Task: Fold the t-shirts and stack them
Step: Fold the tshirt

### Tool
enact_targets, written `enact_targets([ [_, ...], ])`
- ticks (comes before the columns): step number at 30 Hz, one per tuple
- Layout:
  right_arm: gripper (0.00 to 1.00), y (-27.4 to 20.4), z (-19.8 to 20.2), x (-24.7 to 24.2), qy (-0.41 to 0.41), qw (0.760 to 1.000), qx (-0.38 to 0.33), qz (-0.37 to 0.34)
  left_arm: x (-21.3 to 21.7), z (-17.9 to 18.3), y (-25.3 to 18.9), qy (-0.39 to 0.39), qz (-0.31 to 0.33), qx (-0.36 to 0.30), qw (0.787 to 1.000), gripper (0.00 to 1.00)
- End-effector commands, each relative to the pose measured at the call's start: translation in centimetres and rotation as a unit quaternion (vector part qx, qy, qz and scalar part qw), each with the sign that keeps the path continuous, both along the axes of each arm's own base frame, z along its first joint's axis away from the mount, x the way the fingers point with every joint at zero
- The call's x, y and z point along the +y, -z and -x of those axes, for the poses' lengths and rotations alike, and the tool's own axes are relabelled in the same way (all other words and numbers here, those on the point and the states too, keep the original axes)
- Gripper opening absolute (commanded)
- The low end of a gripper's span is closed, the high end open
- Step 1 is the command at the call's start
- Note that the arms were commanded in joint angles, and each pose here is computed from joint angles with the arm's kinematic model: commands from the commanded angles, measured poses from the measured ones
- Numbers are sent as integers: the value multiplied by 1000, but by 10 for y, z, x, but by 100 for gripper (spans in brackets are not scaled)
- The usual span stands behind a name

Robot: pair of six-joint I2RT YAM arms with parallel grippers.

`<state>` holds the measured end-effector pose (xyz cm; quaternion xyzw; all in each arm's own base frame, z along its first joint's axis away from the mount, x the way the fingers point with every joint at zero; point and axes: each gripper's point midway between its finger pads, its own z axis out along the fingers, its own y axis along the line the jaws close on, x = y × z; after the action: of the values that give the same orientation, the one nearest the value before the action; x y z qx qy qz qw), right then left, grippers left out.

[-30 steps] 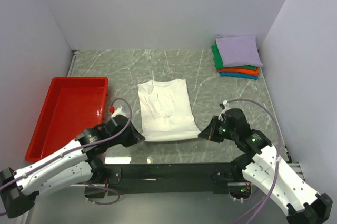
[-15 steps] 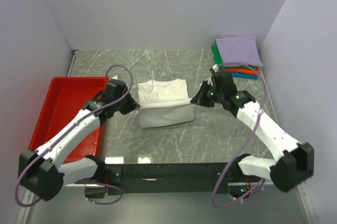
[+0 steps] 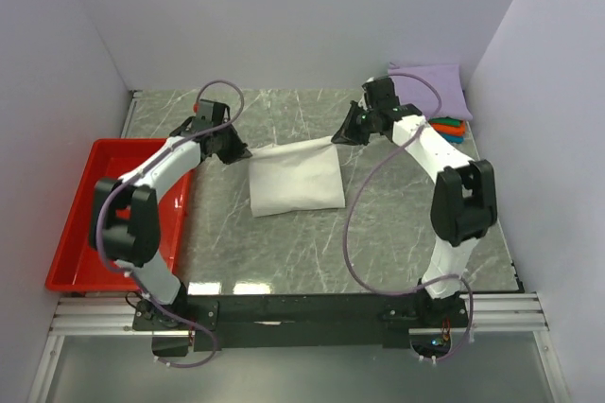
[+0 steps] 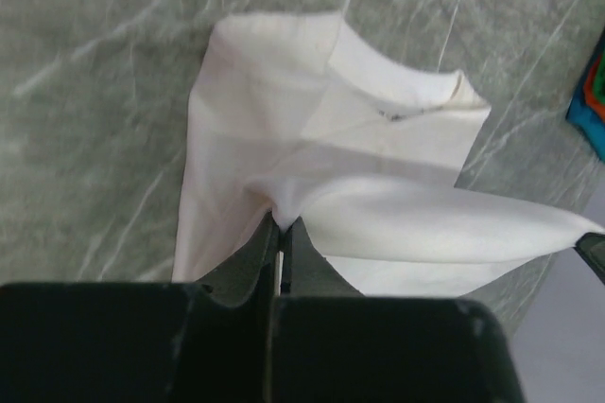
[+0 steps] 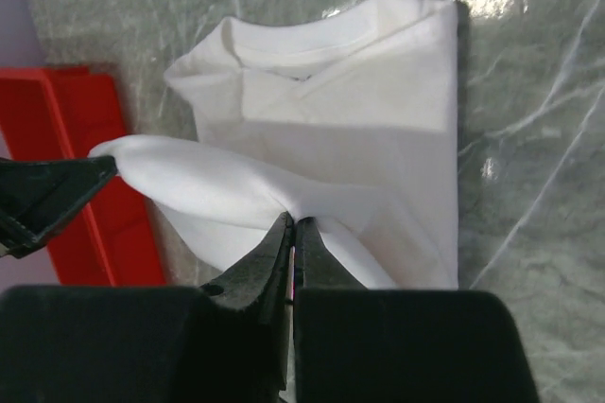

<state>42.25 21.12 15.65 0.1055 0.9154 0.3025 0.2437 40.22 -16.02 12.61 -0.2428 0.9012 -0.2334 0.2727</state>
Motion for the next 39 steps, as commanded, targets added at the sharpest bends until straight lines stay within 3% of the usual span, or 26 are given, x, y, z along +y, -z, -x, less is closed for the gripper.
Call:
enact_targets([
  [1,0,-10,-37,-1,-1,1000,-25,-5,5,-41,-15,-2,2,-35,999,0],
  [11,2,52,-99,-4,-1,1000,12,-1,10,-97,20,9,-9,-20,1000,2],
  [13,11,56,-109,-5,-4,1000,13,6,11,-107,20,12,-11,-24,1000,15],
  [14,22,54,-112,-5,-5,1000,9,6,13,-109,19,12,-14,-24,1000,21],
  [15,27,47,-117,-9,1,1000,6,15,15,-114,14,9,-18,-30,999,36],
  [17,38,43,-119,-13,3,1000,2,26,23,-117,6,5,-16,-38,999,49],
  [18,41,36,-118,-18,10,999,-4,34,24,-118,-6,5,-11,-51,999,60],
  [21,44,19,-106,-23,19,999,-17,42,29,-114,-23,1,-12,-66,998,71],
  [26,43,6,-67,-18,28,999,-23,40,8,-85,-33,4,8,-68,998,66],
  [33,41,21,20,37,-31,999,-15,-8,-49,-18,2,27,30,-39,998,35],
  [39,41,55,55,62,-63,998,11,-13,-97,23,37,74,49,-10,996,26],
])
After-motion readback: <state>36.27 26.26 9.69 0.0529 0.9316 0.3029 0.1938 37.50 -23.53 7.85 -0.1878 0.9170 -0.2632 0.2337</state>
